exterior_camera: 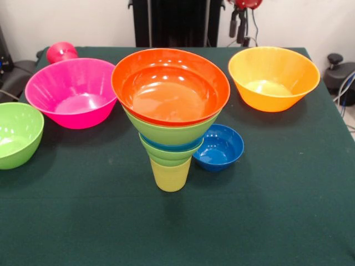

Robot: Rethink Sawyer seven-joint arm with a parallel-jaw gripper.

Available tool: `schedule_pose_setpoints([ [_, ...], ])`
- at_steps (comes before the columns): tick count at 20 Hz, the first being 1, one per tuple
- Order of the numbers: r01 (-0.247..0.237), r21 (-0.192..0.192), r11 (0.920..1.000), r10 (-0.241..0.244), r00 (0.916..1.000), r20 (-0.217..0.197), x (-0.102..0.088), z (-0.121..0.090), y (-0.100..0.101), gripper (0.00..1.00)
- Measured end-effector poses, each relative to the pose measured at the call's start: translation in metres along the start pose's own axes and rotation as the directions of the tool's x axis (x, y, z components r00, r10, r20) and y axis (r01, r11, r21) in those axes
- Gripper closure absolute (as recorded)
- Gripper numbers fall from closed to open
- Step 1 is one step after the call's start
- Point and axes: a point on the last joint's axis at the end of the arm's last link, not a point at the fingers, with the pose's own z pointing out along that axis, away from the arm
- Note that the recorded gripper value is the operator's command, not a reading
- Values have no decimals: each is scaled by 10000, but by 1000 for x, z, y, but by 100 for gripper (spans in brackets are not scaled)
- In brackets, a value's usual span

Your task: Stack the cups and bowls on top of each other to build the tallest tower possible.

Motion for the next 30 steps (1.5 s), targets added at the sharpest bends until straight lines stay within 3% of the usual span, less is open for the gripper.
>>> schedule_pose_setpoints([
  [5,-462,-89,9989,460,9987,-196,4,-18,29,0],
  [13,-50,-41,10000,48,9992,-404,27,-16,33,0],
  [17,462,87,9989,-457,9974,-552,55,-8,27,0],
  [18,804,177,9966,-793,9951,-589,70,-3,20,0],
  [21,1356,314,9903,-1337,9894,-572,90,6,7,0],
  [25,1892,482,9807,-1866,9810,-535,107,21,-13,0],
  [30,2132,688,9746,-2104,9765,-461,111,37,-33,0],
])
